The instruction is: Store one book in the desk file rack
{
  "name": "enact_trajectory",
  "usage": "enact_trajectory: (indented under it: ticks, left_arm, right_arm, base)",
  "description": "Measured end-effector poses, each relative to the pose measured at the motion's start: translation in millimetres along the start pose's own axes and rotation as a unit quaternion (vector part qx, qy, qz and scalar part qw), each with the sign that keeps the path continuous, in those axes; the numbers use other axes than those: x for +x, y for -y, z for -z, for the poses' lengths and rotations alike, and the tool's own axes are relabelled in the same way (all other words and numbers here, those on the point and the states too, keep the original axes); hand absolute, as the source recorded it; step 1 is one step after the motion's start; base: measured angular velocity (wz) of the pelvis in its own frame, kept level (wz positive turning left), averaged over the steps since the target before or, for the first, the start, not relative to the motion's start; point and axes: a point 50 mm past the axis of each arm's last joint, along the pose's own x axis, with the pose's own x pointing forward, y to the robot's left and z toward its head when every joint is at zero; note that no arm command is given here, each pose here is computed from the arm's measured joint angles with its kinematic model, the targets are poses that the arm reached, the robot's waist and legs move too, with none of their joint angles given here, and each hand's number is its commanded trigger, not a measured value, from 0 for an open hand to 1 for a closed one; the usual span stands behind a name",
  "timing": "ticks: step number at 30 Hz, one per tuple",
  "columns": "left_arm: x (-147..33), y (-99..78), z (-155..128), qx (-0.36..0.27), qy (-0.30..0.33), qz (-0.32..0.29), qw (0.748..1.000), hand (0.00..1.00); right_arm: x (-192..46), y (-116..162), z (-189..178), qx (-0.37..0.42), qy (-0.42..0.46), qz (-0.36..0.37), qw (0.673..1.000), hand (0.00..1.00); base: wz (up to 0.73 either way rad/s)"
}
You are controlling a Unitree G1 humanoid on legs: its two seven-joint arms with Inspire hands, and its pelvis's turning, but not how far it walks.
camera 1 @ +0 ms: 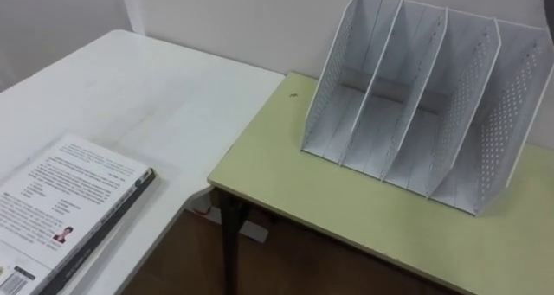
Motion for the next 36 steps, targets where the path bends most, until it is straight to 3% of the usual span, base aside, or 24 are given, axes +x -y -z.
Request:
enact_trajectory:
  ticks: [15, 20, 28, 36]
  left_arm:
    - [-0.7, -2.2, 1, -0.010, -0.002, -0.009, 1.000, 0.00]
    - [-1.2, -3.3, 2, -0.013, -0.010, -0.010, 1.000, 0.00]
    - [-0.2, -3.2, 0, -0.020, -0.018, -0.009, 1.000, 0.00]
    - [0.1, -2.6, -2, -0.022, -0.022, -0.006, 0.999, 0.00]
  right_arm:
    - [15, 5, 33, -0.019, -0.080, 0.023, 0.996, 1.00]
    - [19, 2, 31, 0.002, -0.085, 0.000, 0.996, 1.00]
    - [23, -5, 58, 0.069, -0.178, -0.021, 0.981, 1.00]
    - [36, -16, 49, 0.088, -0.171, -0.041, 0.981, 1.00]
  base:
    - [0.03]
    - [-0.01]
    - [0.00]
    - [0.04]
